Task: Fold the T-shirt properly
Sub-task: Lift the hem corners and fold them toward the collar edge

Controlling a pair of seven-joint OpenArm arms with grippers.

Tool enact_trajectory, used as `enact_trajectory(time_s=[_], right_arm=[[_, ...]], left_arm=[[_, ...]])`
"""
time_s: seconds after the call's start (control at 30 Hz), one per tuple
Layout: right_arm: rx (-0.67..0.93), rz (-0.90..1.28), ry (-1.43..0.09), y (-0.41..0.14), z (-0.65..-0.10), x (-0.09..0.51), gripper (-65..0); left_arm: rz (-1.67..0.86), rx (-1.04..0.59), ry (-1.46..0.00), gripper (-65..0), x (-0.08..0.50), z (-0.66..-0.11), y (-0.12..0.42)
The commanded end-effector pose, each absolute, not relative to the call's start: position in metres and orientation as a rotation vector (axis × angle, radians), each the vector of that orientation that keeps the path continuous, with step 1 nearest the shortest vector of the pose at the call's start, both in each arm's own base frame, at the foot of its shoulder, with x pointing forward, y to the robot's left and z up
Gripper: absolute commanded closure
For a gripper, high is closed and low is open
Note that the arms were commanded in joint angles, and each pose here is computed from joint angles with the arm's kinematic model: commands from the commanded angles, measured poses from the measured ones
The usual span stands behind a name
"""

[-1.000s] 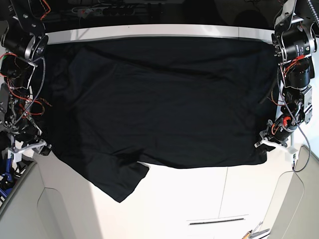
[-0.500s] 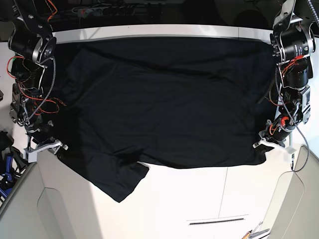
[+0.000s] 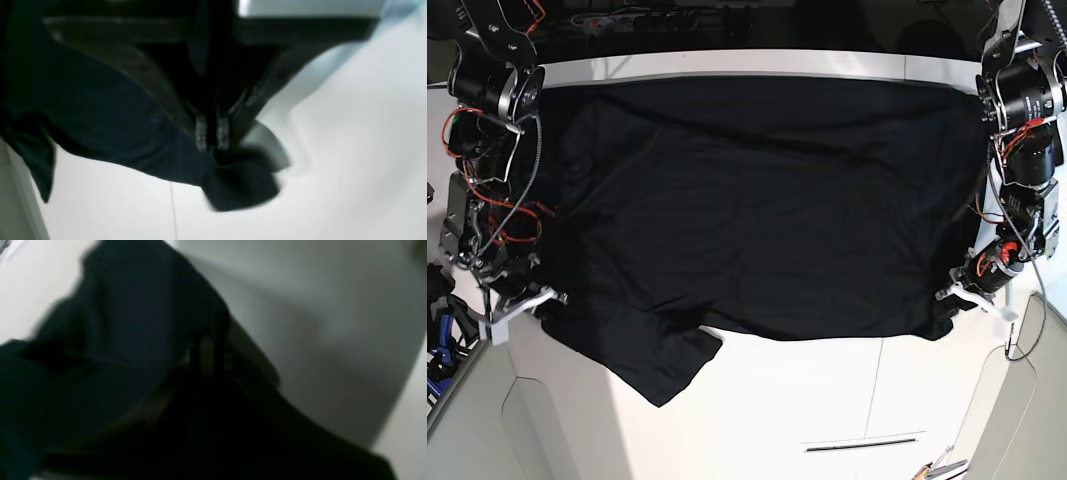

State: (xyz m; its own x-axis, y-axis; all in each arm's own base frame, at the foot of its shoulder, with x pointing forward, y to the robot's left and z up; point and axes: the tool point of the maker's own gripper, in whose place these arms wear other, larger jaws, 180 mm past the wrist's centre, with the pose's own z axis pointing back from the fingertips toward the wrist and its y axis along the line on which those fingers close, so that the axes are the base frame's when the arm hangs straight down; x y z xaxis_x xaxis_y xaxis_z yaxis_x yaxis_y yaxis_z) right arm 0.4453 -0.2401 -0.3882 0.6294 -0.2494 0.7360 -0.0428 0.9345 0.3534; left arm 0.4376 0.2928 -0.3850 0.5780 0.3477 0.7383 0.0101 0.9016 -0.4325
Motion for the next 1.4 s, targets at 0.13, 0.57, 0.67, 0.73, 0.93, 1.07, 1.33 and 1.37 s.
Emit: enact_trajectory(time_s=[0.13,0.57,0.67,0.73,0.93,1.07,1.33,1.37], right_arm=[[0.395,-0.119,-0.924,-0.253,-0.351,0.455,0.0],[0.46,-0.145,-0.89,-0.276,-0.348,0.427,0.0],[0.445,-0.117,-0.9,-0.278,-0.344,0.418,0.0],[0.447,-0.091,-0.906,-0.275,-0.337,0.41,0.0],[0.398,0.009,-0.909,-0.268,-0.326,0.385,0.0],[0.37,0.042,-0.904,-0.267,-0.328,0.37,0.0],[0.37,0.006,-0.871,-0.274,-0.344,0.33,0.0],[0.37,-0.004,-0.863,-0.276,-0.347,0.325,0.0]], left_arm=[[0.171,-0.417,-0.907,0.0,0.437,-0.358,0.313],[0.183,-0.447,-0.761,0.0,0.409,-0.355,0.336],[0.193,-0.469,-0.758,0.0,0.407,-0.35,0.338],[0.192,-0.48,-0.741,0.0,0.403,-0.35,0.338],[0.093,-0.415,-0.714,0.0,0.375,-0.355,0.338],[-0.041,-0.348,-0.724,0.0,0.355,-0.345,0.332],[-0.204,-0.303,-0.711,0.0,0.321,-0.335,0.314],[-0.21,-0.302,-0.706,0.0,0.318,-0.335,0.313]])
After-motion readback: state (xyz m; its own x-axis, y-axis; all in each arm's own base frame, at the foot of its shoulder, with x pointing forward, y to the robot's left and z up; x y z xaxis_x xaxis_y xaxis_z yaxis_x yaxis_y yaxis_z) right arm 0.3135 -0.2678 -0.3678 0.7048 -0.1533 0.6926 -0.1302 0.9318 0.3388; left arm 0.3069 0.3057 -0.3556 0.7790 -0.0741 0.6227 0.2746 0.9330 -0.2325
